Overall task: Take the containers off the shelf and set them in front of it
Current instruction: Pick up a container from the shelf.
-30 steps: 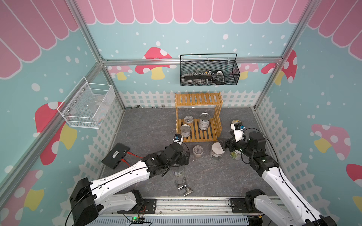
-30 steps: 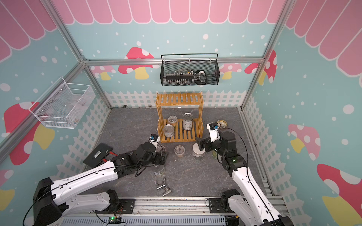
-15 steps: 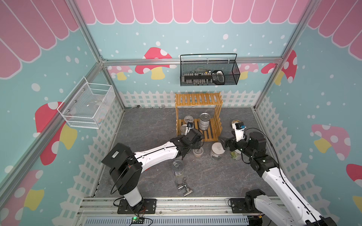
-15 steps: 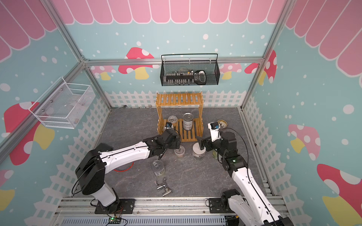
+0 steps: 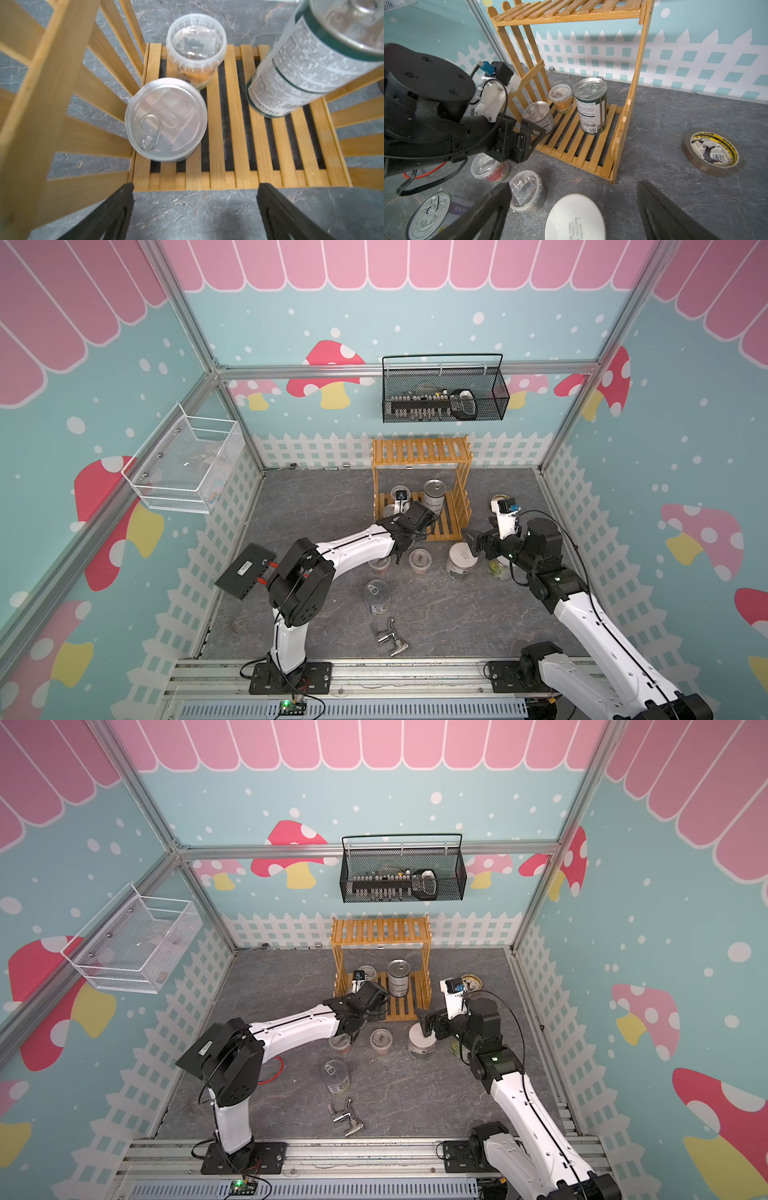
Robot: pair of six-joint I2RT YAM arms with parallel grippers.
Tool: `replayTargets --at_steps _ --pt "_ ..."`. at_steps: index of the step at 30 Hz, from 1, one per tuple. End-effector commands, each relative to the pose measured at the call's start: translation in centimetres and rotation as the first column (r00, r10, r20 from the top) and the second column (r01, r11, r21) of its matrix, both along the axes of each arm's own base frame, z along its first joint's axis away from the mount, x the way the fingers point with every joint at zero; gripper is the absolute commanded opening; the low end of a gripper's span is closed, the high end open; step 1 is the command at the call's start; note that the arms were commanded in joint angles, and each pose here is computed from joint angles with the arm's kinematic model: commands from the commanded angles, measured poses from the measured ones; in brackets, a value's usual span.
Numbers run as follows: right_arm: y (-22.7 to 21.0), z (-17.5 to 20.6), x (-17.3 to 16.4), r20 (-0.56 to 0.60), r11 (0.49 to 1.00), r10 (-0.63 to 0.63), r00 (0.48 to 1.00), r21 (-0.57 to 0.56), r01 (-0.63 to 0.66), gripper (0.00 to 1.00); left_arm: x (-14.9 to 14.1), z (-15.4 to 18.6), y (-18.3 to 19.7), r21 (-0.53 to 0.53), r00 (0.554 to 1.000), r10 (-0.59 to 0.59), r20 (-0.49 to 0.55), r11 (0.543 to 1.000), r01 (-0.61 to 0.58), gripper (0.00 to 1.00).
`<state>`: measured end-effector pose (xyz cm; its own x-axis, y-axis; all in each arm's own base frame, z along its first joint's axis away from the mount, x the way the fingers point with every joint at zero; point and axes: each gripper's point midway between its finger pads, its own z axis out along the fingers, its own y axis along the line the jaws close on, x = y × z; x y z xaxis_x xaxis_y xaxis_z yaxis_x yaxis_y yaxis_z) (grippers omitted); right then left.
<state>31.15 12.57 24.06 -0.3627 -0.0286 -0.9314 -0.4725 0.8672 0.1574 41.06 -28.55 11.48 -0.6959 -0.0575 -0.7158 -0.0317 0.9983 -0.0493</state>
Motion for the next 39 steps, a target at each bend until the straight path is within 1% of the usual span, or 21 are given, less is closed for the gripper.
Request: replayTargets --at_steps 1,8,11,20,30,34,39 --pt "0.2 0.5 0.3 0.017 1.0 0.007 1.0 0.025 -0.007 0.99 1.2 -0.1 1.0 0.006 0.997 0.074 0.015 0.997 -0.074 0.96" --pt "0.3 0.4 0.4 0.012 0.999 0.014 1.0 0.029 -0.014 0.99 1.8 -0.9 2.0 0.059 0.991 0.129 0.023 0.99 -0.13 0.96" --pt "0.4 0.4 0.4 0.012 0.999 0.018 1.0 0.032 -0.019 0.99 2.2 -1.4 2.3 0.067 0.99 0.141 0.016 0.988 -0.142 0.96" --pt "0.6 0.2 0.3 0.005 0.999 0.028 1.0 0.039 -0.028 0.99 3.5 -2.3 1.9 0.094 0.989 0.144 0.019 0.985 -0.145 0.96" --pt "0.6 -0.1 0.4 0.001 0.999 0.027 1.0 0.036 -0.027 0.99 5.0 -2.4 1.4 0.097 0.991 0.132 0.02 0.986 -0.133 0.95" --pt "0.6 -0.2 0.4 -0.001 0.999 0.027 1.0 0.036 -0.027 0.99 5.5 -2.3 1.5 0.101 0.992 0.126 0.023 0.987 -0.128 0.92" --pt "0.7 -0.2 0.4 -0.002 0.999 0.03 1.0 0.038 -0.03 0.99 5.7 -2.4 1.7 0.109 0.993 0.119 0.016 0.987 -0.12 0.84"
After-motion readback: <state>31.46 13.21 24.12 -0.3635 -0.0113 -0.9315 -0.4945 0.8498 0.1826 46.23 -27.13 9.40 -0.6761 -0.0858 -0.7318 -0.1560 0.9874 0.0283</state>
